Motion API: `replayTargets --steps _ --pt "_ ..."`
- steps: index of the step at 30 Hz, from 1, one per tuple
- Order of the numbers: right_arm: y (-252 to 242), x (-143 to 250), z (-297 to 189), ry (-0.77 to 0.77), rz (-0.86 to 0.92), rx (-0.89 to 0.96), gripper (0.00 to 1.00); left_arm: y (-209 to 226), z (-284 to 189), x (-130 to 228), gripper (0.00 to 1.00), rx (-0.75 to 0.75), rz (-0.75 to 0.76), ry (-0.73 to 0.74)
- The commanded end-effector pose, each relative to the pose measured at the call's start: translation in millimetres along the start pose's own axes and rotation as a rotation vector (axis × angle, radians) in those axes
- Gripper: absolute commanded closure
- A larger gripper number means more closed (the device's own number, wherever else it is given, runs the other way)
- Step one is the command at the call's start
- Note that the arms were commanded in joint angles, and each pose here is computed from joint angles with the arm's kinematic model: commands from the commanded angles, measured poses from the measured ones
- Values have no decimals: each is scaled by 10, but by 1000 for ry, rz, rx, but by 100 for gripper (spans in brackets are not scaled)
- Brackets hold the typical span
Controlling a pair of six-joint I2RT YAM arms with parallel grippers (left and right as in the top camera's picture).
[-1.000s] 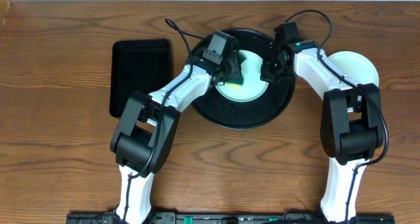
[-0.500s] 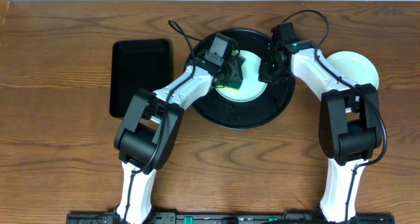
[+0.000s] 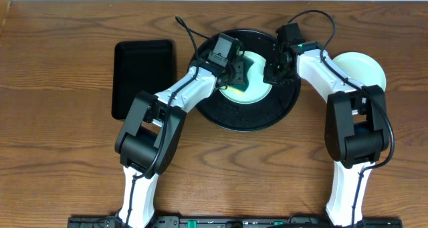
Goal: Clean dirty plates on tray and stack at the side
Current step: 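Scrub the plate with the sponge while the right gripper holds it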
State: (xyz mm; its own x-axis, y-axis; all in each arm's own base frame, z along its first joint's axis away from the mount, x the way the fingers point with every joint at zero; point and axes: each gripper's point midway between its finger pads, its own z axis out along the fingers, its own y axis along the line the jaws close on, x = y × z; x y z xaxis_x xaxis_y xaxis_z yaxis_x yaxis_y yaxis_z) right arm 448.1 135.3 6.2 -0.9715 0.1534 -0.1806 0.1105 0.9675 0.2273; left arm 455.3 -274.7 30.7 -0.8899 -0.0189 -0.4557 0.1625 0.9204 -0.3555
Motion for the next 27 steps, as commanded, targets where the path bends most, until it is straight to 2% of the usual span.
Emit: replayTargets --steps 1,8,13,27 --pt "132 139 84 38 -27 -10 99 -170 -93 6 62 20 45 -10" --pt "130 144 84 40 -27 -10 99 -244 -6 125 68 -2 68 3" --pt "127 150 84 43 -27 -9 99 -57 52 108 79 -92 65 -19" --pt "64 170 82 48 -24 24 99 805 -35 -11 81 -546 105 -120"
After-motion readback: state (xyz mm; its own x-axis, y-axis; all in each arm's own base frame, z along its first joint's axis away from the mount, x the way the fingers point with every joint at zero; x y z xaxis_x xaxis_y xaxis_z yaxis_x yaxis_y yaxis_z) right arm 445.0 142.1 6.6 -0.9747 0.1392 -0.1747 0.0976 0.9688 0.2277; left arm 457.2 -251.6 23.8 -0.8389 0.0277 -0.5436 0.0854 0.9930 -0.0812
